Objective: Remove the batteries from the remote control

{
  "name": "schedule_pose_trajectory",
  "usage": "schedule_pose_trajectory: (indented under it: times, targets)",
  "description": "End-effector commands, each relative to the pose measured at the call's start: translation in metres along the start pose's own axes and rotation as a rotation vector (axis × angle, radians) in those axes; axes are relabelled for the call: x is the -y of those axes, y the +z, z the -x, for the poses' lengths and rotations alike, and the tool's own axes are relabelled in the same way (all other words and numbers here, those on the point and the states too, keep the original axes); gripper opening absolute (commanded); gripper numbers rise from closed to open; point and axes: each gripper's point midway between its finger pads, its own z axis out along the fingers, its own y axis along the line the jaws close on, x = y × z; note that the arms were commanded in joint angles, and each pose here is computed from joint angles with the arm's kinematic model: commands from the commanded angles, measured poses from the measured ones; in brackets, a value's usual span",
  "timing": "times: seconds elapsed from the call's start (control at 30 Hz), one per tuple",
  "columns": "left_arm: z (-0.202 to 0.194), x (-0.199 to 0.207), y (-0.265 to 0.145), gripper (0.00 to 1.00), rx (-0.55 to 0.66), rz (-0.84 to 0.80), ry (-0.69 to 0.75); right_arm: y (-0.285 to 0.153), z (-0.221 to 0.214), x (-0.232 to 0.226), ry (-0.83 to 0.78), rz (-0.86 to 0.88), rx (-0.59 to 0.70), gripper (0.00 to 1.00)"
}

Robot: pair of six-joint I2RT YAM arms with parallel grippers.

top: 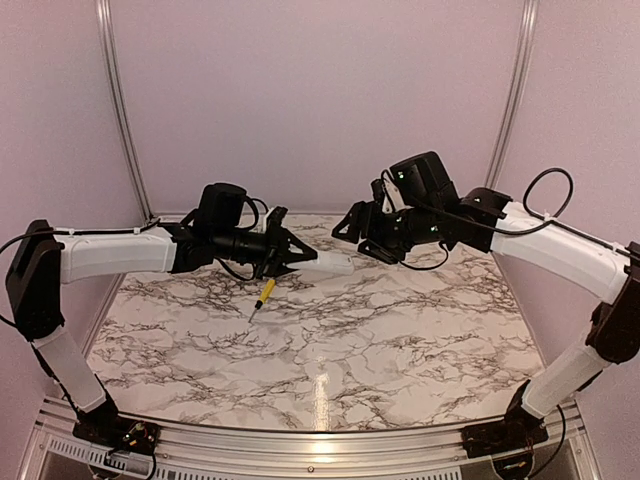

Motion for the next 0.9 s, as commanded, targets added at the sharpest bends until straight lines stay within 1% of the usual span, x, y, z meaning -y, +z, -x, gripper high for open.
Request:
schedule_pose_trajectory:
  times: [0.0, 0.43, 0.87]
  targets:
    - [0.003, 0.026, -0.011, 0.0, 0.026, -0.067, 0.035, 0.001, 0.008, -0.016, -0.017, 0.041, 0.024, 0.7]
    - [0.002, 0.036, -0.015, 0.0, 0.032, -0.117, 0.024, 0.01, 0.003, -0.008, 0.003, 0.06, 0.015, 0.7]
    - [0.0, 0.044, -0.02, 0.0, 0.041, -0.15, 0.031, 0.01, 0.004, -0.004, 0.027, 0.096, 0.016, 0.7]
